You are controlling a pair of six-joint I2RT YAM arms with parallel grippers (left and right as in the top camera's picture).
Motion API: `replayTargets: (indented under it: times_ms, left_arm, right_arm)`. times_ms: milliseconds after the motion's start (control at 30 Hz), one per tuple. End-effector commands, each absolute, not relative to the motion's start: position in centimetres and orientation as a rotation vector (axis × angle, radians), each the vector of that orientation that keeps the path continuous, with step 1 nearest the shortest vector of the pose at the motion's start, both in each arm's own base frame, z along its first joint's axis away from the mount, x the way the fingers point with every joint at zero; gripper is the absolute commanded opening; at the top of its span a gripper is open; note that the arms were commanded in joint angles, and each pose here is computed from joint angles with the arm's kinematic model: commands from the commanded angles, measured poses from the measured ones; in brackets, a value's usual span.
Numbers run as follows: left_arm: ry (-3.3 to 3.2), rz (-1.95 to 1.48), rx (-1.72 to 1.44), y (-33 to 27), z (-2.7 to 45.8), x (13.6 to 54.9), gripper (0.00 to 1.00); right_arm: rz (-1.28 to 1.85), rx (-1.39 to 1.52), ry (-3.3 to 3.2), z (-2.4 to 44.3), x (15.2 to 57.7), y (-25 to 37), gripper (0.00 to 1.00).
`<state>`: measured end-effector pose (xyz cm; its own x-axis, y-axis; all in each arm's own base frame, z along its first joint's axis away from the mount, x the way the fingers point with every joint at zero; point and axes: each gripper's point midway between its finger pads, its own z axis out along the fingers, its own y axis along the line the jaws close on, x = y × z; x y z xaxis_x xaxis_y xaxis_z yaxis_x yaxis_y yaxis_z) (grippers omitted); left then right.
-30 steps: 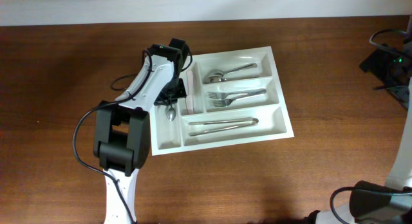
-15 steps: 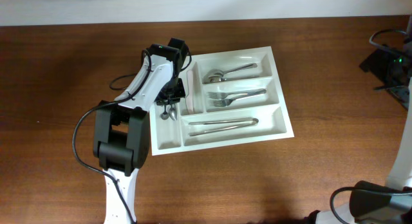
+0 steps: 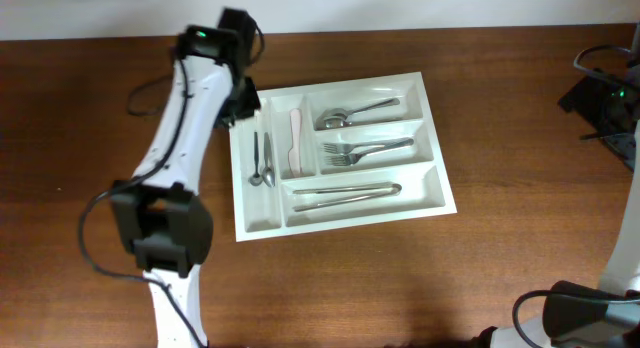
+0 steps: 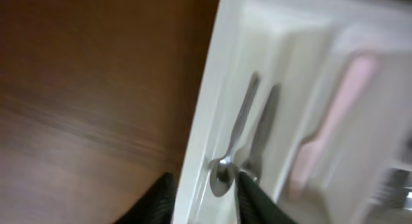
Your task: Pack container
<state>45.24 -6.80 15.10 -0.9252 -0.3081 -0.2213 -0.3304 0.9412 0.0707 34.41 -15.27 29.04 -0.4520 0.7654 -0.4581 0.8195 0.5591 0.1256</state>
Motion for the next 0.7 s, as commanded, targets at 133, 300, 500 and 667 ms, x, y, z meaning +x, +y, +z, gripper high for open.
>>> replayTargets:
  times_ms: [133, 300, 500, 667]
  left_arm:
    - [2.644, 0.103, -0.593, -1.7, 25.9, 43.6, 0.99]
    - [2.664, 0.159, -0.761, 3.5, 26.4, 40.9, 0.99]
    - [2.633, 0.17, -1.011, 6.9, 26.0, 39.3, 0.99]
    - [2.63, 0.169, -1.009, 6.9, 26.0, 39.4, 0.99]
  right_arm:
    - [-0.159, 1.276, 2.326, 29.1, 34.4, -15.4, 0.99]
    - [-0.159, 1.275, 2.325, 29.1, 34.4, -15.4, 0.99]
    - [-0.159, 1.275, 2.325, 29.1, 34.4, -15.4, 0.99]
    - [-0.159, 1.275, 2.325, 29.1, 34.4, -15.4, 0.99]
